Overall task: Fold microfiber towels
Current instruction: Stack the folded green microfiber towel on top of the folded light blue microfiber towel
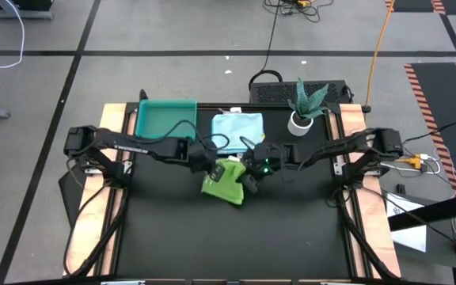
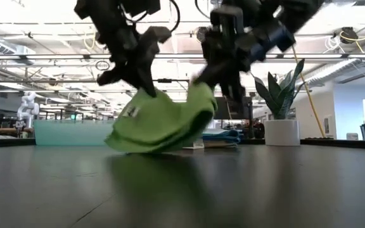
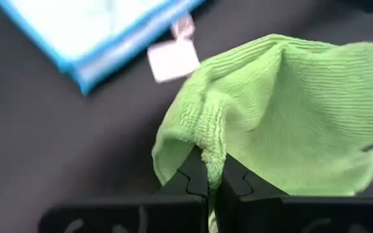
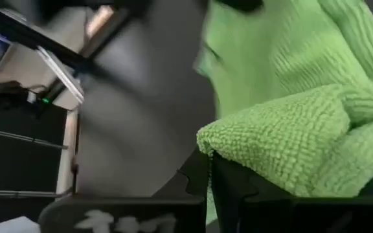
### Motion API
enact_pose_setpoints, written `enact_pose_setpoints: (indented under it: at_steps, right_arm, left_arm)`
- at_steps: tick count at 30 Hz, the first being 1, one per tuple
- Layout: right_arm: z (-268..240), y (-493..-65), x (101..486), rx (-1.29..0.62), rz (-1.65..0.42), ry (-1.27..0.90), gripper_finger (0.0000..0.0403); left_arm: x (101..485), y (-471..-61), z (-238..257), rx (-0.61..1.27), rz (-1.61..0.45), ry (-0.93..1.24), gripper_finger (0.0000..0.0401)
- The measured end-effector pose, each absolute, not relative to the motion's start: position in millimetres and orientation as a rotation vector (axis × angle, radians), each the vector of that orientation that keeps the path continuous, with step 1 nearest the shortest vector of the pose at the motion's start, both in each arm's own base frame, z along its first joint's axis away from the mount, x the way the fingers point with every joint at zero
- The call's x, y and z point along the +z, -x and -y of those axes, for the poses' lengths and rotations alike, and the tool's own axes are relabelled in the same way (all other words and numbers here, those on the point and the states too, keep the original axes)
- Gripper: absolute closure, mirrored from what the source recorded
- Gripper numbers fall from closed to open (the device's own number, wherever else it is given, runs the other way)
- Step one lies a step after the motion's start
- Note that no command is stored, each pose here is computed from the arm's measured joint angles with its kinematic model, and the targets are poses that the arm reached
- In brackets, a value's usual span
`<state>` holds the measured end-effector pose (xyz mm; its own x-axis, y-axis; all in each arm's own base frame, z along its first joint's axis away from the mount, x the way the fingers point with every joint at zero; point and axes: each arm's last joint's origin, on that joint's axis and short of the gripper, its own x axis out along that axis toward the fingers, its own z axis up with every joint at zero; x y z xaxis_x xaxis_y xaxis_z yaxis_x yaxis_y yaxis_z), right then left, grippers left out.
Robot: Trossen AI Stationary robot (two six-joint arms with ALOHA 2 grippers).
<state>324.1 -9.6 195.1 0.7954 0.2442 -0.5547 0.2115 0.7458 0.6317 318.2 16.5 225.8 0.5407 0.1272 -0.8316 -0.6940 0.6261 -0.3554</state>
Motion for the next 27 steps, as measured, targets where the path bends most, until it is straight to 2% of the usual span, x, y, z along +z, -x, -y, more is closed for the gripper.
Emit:
enact_pose_setpoints:
  at_steps: [5,13,20,27]
  right_arm:
    - [31,-316,232,-0.013,-0.631,-0.646,0.0403]
    - [89,-288,252,-0.189,-0.623,-0.574,0.0403]
    - [132,-265,252,-0.297,-0.615,-0.584,0.0403]
    - [159,-243,247,-0.400,-0.666,-0.609,0.0403]
  left_arm:
    - [260,-324,-40,0.559,-0.815,0.644,0.0400]
    - [297,-321,-98,0.636,-0.709,0.560,0.0400]
    - [292,-304,-141,0.693,-0.715,0.616,0.0401]
    - [287,-300,-160,0.695,-0.693,0.651,0.0400]
